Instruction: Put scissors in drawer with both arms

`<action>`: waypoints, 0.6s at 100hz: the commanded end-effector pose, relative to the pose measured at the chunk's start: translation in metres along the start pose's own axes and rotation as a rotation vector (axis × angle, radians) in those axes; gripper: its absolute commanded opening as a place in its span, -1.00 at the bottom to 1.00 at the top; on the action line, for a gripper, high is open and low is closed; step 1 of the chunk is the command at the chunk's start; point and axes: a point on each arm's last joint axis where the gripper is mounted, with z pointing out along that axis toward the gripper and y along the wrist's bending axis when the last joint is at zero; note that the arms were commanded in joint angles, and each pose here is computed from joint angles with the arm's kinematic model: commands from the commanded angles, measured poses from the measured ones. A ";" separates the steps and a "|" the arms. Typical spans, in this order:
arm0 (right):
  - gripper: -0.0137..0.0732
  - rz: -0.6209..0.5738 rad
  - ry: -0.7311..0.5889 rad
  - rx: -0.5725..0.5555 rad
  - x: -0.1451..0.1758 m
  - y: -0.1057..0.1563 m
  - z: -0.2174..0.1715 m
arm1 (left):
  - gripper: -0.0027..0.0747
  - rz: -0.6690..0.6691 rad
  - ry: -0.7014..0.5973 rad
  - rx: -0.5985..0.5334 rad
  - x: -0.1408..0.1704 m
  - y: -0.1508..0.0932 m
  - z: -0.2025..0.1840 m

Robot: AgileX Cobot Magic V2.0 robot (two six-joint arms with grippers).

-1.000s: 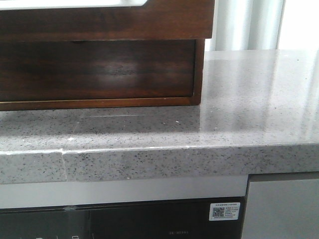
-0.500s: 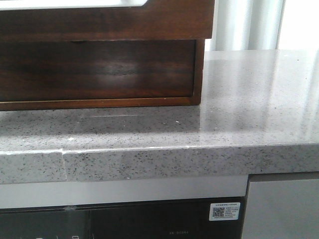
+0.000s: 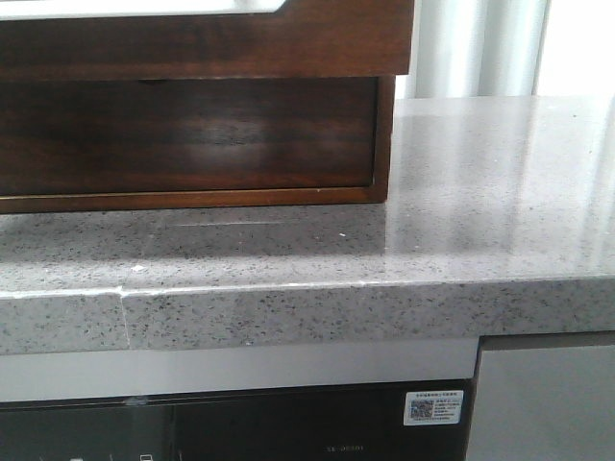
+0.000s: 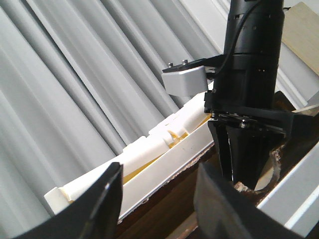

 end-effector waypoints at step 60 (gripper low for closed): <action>-0.81 0.024 -0.307 0.173 -0.022 0.031 -0.200 | -0.93 -0.178 -0.047 -0.199 -0.024 0.015 -0.044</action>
